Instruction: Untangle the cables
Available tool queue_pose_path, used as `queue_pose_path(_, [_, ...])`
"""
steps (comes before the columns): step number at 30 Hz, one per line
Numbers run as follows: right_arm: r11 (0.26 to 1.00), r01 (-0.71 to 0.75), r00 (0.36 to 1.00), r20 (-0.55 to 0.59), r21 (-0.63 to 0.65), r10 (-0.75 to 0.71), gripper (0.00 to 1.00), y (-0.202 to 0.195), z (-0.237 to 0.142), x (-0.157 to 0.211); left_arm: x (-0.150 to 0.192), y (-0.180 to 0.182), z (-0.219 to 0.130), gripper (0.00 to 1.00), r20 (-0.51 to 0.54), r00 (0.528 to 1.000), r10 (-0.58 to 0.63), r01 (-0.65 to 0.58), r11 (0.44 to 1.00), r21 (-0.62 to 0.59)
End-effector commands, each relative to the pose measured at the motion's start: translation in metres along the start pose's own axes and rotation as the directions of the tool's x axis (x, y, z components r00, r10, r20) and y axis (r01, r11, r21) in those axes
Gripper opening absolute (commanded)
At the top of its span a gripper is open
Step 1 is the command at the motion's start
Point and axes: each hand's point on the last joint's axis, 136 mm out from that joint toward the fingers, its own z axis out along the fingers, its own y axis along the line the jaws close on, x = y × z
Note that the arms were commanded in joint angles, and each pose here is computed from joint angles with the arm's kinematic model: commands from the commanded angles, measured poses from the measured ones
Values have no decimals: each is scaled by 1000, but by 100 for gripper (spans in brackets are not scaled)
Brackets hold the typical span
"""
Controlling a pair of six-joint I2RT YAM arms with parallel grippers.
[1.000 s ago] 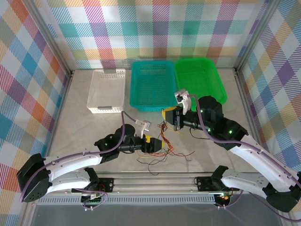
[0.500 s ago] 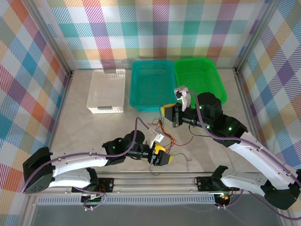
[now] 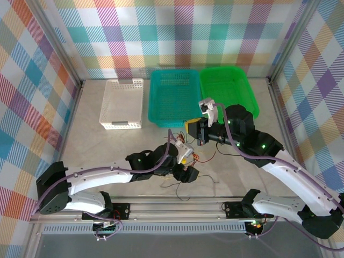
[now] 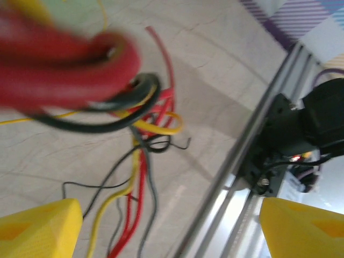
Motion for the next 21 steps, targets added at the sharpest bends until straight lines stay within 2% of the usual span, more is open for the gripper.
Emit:
queue_pose_path(1, [999,4,998,62,-50,0,0,15,-13,-23,4,12,5,85,-37,998,60,-63,994,-94])
queue_pose_path(8, [997,-15,998,61,-76,20,0,21,-16,-24,4,24,14,75,-49,996,80,-87,983,-162])
queue_pose_path(10, [997,-13,998,67,-82,19,0,23,-18,-26,4,24,15,62,-48,995,86,-93,983,-160])
queue_pose_path(14, [999,-11,997,79,-53,15,0,19,-23,-28,3,20,14,24,-41,995,95,-100,985,-139])
queue_pose_path(17, [1000,-13,995,94,-15,14,0,13,-27,-30,5,19,10,6,-25,995,92,-95,988,-125])
queue_pose_path(18, [1000,-13,995,98,-2,13,0,11,-28,-31,6,18,9,0,-22,996,91,-93,989,-118])
queue_pose_path(21, [998,-17,992,124,64,8,0,0,-33,-36,12,17,3,0,-22,996,85,-86,991,-98])
